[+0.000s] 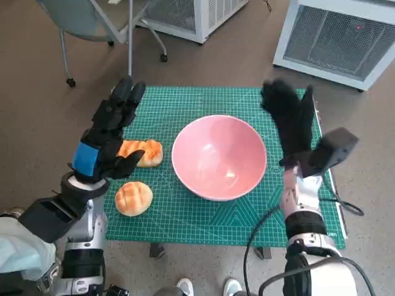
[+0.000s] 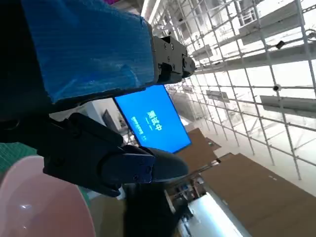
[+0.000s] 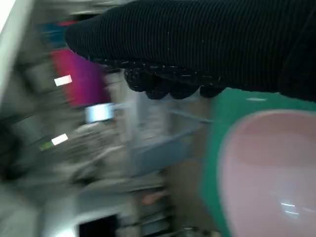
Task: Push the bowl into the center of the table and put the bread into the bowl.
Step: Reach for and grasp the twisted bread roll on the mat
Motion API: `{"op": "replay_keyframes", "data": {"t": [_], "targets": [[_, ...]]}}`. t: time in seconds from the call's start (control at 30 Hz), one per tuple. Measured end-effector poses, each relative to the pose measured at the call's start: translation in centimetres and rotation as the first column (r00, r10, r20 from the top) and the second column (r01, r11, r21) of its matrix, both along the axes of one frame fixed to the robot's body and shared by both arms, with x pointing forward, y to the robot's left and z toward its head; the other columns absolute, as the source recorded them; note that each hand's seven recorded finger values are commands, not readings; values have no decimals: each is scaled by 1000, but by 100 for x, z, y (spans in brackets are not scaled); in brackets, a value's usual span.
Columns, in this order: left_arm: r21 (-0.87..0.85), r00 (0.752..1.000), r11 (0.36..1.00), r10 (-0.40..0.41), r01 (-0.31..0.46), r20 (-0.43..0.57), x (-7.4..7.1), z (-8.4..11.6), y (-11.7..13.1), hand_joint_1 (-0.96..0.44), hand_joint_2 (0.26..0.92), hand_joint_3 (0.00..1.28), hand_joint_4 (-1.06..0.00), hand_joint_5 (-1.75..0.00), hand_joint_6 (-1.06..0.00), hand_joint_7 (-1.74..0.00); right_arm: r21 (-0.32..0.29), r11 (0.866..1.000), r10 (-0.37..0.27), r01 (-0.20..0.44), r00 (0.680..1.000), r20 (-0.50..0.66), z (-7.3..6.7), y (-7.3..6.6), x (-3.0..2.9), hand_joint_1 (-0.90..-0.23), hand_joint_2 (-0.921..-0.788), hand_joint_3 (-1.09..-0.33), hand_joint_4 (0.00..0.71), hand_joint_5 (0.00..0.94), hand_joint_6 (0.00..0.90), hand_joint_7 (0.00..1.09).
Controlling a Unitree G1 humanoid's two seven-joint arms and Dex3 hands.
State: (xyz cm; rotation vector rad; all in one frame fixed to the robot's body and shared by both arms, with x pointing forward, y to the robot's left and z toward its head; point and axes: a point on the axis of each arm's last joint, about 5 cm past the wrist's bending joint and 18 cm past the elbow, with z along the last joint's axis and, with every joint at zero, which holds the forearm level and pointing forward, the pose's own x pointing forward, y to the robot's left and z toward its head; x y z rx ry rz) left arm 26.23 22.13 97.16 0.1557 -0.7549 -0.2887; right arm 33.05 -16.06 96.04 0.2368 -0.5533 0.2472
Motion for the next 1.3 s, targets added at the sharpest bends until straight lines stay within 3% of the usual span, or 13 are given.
{"op": "replay_keyframes", "data": {"t": [0.07,0.3,0.5,0.7,0.87,0.93,1.1,1.3], "targets": [[19,1000,1000,21,-21,1,6,20,38,-654,921,377,-195,-5,-198,-54,-1,1000,16,-16,997,78,50,-10,-41,-627,-921,-707,-1,-1,77,170],[107,996,990,92,-92,13,13,104,175,-618,921,329,-198,-4,-200,-46,-49,998,56,-45,963,263,148,-46,-253,-633,-921,-686,-1,-1,8,356],[184,990,973,137,-142,37,22,207,262,-627,921,298,-199,-3,-201,-39,-120,992,90,-49,928,362,209,-72,-454,-646,-921,-682,6,3,0,380],[283,980,938,189,-198,61,31,300,321,-664,921,285,-200,-2,-198,-32,-196,980,124,-47,908,400,256,-106,-589,-675,-921,-685,11,5,-1,381],[402,971,885,236,-235,48,43,368,378,-659,921,167,-178,-2,-208,-29,-233,971,143,-51,906,398,262,-133,-669,-670,-921,-687,12,5,-1,372],[454,966,857,258,-244,31,54,408,402,-632,895,76,-157,-1,-233,-30,-240,969,147,-53,907,394,259,-141,-689,-661,-921,-689,11,4,-1,363],[597,944,757,329,-264,0,63,541,435,-554,824,18,-129,-1,-258,-31,-235,970,147,-59,916,375,236,-141,-707,-651,-921,-690,10,3,-1,354],[719,906,644,421,-262,-47,82,718,378,-298,733,3,-126,-7,-308,-40,-226,972,140,-57,920,367,230,-134,-708,-641,-921,-692,7,2,-1,339]]}}
